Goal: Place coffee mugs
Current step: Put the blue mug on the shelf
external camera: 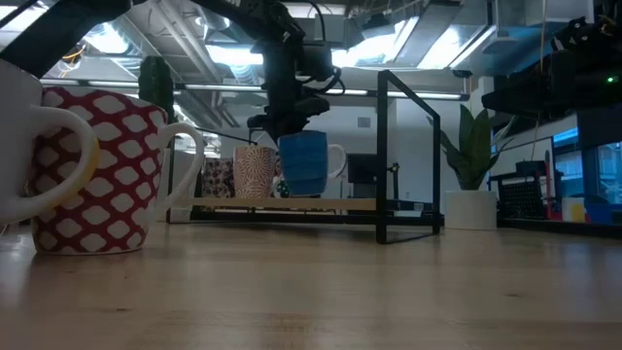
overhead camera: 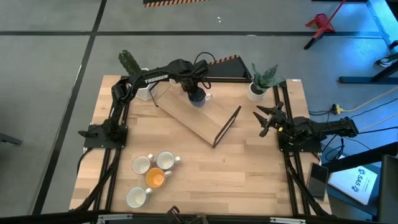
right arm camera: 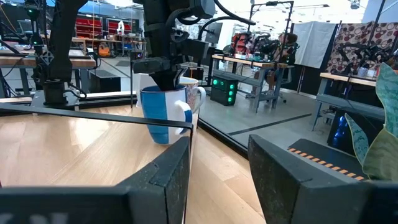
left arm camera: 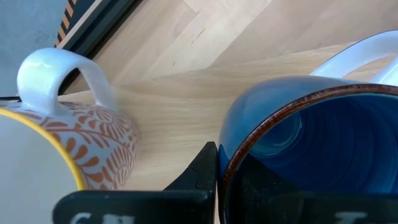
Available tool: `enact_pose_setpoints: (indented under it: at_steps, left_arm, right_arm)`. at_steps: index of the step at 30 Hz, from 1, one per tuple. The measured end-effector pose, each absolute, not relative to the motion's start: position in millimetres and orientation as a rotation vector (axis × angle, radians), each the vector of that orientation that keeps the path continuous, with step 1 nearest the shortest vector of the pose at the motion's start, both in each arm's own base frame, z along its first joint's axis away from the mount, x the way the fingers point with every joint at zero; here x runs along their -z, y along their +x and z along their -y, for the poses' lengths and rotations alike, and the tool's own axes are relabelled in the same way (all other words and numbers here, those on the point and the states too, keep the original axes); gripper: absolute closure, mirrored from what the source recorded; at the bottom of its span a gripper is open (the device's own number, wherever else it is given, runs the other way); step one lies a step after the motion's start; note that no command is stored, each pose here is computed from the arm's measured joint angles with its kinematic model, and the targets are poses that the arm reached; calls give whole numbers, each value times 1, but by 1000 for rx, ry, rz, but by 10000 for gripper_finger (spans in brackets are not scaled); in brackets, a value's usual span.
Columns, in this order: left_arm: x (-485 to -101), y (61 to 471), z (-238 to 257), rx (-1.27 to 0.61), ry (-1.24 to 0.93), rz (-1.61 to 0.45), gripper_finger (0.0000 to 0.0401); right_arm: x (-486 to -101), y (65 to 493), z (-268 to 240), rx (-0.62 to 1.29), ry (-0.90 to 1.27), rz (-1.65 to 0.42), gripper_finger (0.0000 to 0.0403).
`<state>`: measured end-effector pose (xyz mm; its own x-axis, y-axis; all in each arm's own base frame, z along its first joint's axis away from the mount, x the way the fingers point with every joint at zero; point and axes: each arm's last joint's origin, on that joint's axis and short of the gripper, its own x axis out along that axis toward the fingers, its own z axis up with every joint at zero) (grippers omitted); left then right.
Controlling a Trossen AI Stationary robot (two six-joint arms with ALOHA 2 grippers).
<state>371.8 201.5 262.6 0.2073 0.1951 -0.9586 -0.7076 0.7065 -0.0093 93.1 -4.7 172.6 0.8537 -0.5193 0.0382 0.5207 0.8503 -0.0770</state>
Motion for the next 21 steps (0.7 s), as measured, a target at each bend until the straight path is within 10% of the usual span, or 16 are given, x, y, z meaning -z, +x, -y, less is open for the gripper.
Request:
enact_pose_setpoints:
  at_steps: [21]
  left_arm:
    - [-258, 373, -202, -641, -487, -1228, 389]
  right_arm:
    - [-172, 93, 5, 548, -86, 16, 253]
